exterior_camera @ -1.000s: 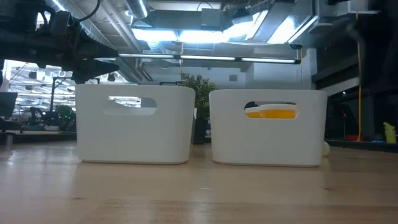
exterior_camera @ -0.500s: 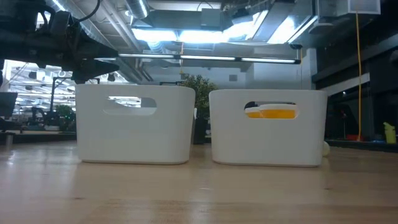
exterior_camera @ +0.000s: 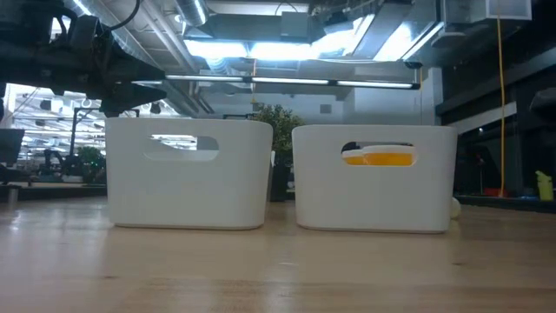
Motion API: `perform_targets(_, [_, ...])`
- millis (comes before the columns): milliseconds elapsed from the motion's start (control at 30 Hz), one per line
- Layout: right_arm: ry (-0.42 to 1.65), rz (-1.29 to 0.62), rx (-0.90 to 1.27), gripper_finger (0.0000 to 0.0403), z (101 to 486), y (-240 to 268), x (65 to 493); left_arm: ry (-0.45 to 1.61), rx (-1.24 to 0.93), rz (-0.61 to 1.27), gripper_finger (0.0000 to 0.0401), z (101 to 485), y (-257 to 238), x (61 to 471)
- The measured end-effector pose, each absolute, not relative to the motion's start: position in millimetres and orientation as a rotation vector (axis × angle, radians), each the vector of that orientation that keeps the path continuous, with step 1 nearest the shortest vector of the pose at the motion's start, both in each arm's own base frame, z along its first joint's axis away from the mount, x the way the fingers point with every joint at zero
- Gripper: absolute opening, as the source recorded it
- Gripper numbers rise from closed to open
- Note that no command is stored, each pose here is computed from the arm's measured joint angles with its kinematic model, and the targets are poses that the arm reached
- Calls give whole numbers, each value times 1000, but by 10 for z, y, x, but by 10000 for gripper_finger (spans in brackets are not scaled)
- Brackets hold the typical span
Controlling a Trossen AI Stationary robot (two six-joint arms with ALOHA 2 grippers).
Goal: Pick and place medicine bottles into bin by pill shape (circle, oval)
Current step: Put the pink tablet bottle into the left white bin
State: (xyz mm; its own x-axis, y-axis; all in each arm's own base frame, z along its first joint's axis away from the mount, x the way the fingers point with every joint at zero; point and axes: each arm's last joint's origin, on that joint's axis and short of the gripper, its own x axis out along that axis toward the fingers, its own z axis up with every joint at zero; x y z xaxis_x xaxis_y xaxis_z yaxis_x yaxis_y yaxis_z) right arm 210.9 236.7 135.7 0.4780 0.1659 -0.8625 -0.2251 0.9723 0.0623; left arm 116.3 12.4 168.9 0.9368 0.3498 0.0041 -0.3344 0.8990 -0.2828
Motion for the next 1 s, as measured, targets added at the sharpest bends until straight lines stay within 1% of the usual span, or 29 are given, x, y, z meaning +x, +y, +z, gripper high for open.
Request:
perform_targets(233, [998, 244, -72, 268, 1357, 2383, 2154, -55, -283, 354, 255, 1689, 124, 1163])
perform_targets(533, [993, 238, -105, 264, 1314, 2351, 2209, -55, -283, 354, 255, 1688, 124, 1163])
perform_targets(800, [1004, 222, -105, 221, 1290, 2327, 2228, -56, -283, 354, 255, 1690, 124, 1163])
perform_targets(1000, [1015, 197, -71, 164, 1285, 2321, 2222, -55, -283, 354, 255, 1689, 124, 1163])
